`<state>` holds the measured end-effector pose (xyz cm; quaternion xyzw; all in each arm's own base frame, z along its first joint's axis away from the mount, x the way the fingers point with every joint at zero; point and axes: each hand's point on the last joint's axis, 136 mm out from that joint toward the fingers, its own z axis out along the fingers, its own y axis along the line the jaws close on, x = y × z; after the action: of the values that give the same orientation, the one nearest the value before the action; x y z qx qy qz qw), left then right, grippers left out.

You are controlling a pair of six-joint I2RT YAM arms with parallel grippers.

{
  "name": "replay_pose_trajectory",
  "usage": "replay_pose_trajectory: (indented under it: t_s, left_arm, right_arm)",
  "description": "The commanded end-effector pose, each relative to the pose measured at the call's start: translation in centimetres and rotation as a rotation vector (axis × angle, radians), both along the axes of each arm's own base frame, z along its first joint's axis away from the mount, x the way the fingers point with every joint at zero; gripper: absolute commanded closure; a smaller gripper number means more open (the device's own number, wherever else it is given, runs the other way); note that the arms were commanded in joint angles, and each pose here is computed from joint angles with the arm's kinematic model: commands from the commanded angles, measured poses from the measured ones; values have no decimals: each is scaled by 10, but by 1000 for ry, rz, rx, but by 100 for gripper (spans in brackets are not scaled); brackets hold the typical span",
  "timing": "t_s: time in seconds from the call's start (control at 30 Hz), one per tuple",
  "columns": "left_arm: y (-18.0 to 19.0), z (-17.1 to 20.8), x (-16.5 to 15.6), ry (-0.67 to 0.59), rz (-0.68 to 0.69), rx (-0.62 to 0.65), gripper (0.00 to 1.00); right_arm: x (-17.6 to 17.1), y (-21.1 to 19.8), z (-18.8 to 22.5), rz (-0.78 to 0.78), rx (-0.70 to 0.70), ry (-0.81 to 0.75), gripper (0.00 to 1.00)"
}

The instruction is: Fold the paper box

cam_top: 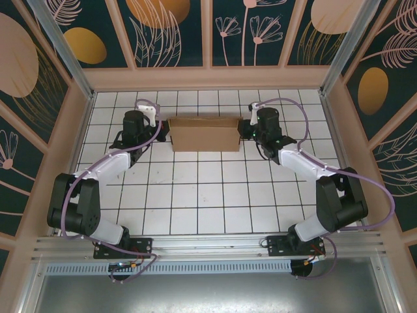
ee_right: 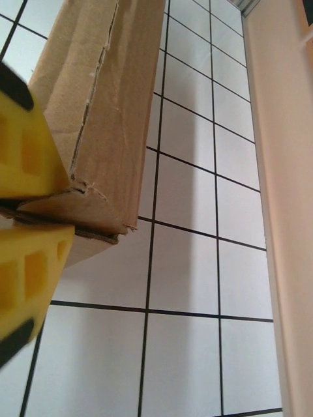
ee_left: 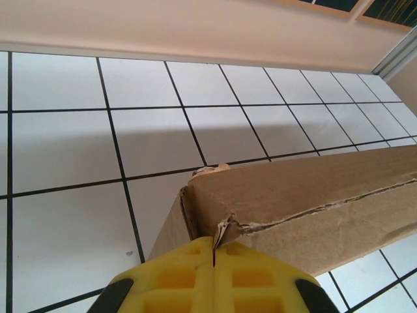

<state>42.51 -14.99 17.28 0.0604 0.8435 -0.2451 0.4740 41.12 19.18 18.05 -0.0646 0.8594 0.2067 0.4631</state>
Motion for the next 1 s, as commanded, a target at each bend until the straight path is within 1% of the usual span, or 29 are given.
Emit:
replay_pose_trajectory:
  t_s: [0.0,0.03,0.27,0.33,0.43,0.53,0.6,0.73,0.83,0.93,0.97]
  left_arm:
    - [19,-71,-28,237,39,138,100]
    - [17,-70,-28,234,32,148,100]
    - [13,-71,-28,233,24,180,100]
    - [12,-71,-29,230,24,183,100]
    - [12,-69,-29,223,21,188,100]
    - [12,-67,-29,219,20,189,100]
    - [11,-65,-28,214,19,188,100]
    - [10,-62,-28,205,18,181,100]
    - [9,-62,-28,206,13,178,100]
    - [8,-60,-30,204,14,162,100]
    - [7,-58,-31,207,11,153,97]
  right_arm:
    - [-14,-2,7,24,-17,22,69]
    - [-15,-1,13,31,-13,12,63]
    - [-32,-4,40,97,38,-69,47]
    - [-34,-7,46,96,92,-74,43]
    - [-30,-14,55,85,216,-58,41]
    - [-15,-18,54,38,282,0,41]
    - [-3,-17,49,9,284,43,41]
    - [13,-13,26,-19,236,122,43]
    - [15,-9,7,-14,217,169,46]
    - [12,-11,-15,-35,158,210,50]
    - [10,-12,-23,-42,146,223,53]
